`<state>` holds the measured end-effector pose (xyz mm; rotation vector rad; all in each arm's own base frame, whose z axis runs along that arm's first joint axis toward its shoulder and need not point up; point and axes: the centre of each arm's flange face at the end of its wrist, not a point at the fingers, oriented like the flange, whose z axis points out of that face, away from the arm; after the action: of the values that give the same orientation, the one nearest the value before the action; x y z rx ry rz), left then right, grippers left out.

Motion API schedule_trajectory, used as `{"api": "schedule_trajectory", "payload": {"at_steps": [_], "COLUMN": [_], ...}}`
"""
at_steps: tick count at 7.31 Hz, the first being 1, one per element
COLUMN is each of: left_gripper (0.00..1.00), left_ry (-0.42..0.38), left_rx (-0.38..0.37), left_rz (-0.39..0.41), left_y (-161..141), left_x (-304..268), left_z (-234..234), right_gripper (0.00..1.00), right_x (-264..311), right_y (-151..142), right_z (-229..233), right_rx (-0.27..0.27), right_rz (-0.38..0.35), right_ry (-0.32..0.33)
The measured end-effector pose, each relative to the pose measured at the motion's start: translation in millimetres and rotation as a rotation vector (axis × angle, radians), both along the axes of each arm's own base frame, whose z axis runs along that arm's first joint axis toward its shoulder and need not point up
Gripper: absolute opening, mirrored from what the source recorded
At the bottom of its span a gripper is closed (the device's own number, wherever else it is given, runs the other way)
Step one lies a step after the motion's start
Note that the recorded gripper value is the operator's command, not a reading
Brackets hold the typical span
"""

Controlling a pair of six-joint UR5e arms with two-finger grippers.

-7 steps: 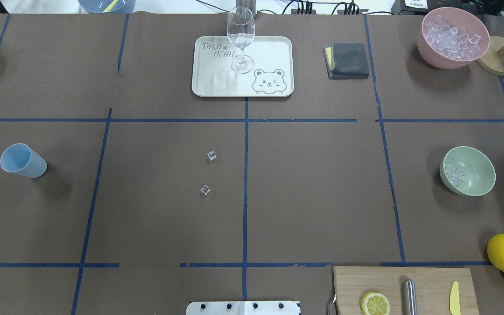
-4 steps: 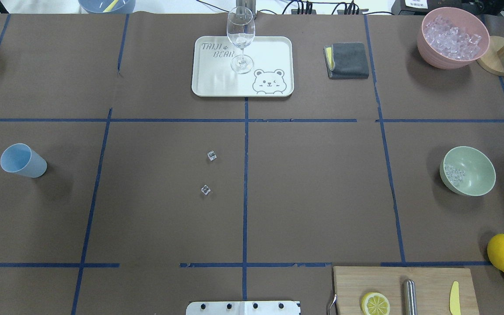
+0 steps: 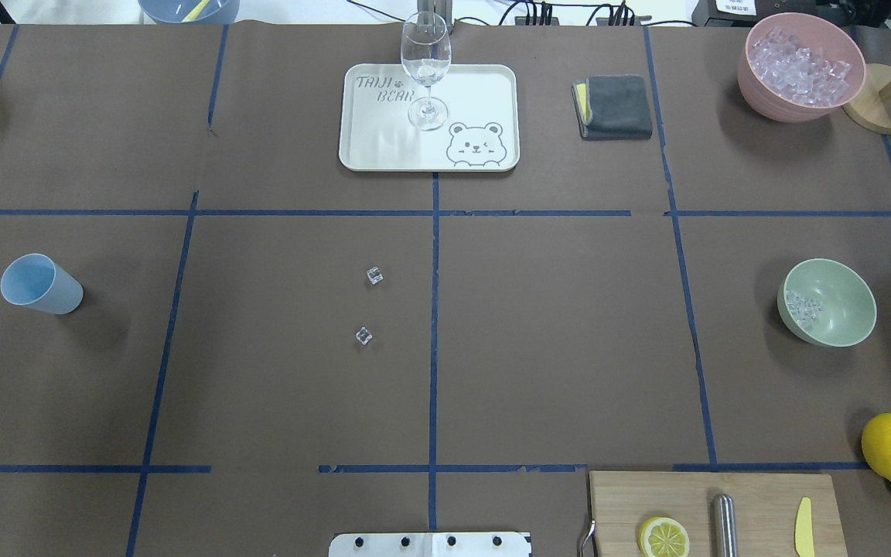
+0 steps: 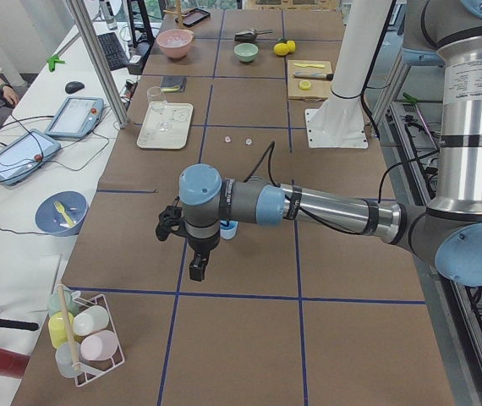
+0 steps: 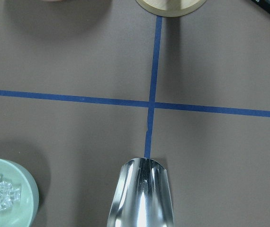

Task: Pour ice into bowl

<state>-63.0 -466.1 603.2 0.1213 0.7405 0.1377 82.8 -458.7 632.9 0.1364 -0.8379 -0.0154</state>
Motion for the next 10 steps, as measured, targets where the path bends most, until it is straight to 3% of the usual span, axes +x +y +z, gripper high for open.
{"api": "schedule_trajectory", "payload": {"at_steps": [3,10], "left_gripper": [1.0,1.0], "left_ry": [0.044,0.042], "left_rx": [-0.014,0.022], "left_rz": [0.001,-0.009], "left_y": [11,4], "left_x": [3,1], "left_z": [52,40], "right_gripper": [1.0,1.0], "right_x": [-1,-2], "right_y": [1,1], "right_z": [2,1], "right_rx": [-0.011,-0.01], "right_rz": [0.003,0.002], "right_ry": [-0.018,-0.023]}}
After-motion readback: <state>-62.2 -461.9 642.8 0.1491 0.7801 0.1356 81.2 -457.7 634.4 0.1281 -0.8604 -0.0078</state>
